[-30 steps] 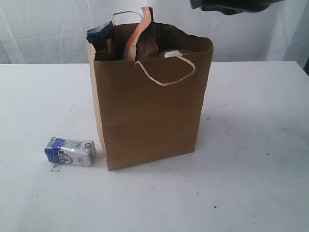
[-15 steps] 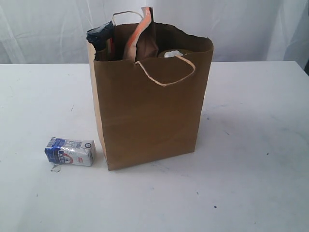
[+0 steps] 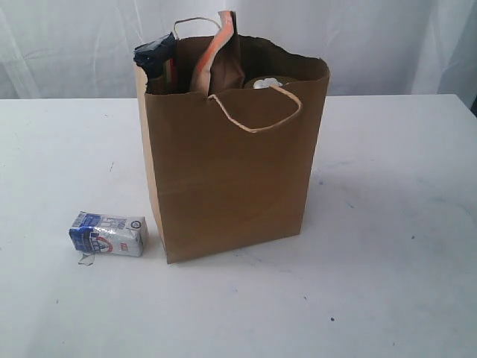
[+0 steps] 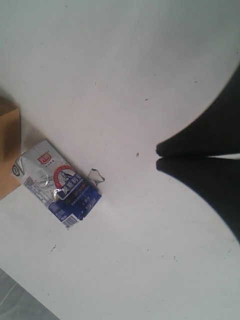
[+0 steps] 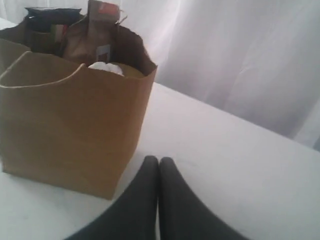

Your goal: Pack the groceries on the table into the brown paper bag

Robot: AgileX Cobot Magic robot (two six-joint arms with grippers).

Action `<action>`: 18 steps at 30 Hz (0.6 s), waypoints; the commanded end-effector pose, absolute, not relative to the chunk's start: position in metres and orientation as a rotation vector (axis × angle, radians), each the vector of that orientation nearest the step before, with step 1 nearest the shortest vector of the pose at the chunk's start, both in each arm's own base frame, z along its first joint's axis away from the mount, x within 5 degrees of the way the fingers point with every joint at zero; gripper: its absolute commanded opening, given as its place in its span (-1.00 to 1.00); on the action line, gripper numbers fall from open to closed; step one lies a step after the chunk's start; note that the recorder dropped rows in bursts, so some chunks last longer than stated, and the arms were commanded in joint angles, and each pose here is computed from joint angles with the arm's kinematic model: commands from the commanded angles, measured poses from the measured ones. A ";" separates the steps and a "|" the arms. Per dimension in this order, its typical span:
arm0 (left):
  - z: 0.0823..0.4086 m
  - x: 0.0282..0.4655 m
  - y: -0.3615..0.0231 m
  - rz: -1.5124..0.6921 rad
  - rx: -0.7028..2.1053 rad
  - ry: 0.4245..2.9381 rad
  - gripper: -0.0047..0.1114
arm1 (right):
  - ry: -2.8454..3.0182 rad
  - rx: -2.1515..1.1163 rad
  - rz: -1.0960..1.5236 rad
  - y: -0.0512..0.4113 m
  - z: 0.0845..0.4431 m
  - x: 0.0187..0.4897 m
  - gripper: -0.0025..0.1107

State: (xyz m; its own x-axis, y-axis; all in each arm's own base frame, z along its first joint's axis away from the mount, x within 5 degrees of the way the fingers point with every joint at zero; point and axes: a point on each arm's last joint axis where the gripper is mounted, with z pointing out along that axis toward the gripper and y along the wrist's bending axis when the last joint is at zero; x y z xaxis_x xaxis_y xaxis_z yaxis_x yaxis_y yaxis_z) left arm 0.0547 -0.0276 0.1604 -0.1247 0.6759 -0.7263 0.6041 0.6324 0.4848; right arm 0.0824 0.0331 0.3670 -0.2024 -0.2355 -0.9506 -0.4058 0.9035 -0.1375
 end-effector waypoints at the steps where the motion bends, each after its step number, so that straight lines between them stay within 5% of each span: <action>1: 0.159 0.054 -0.027 0.081 1.019 1.809 -0.92 | 1.671 -0.493 0.078 0.034 0.348 0.094 -0.96; 9: 0.159 0.054 -0.027 0.081 1.019 1.809 -0.92 | 1.765 -0.487 0.107 0.025 0.225 0.071 -0.96; 18: 0.159 0.054 -0.027 0.081 1.019 1.809 -0.92 | 1.678 -0.392 0.058 0.015 0.193 0.056 -0.96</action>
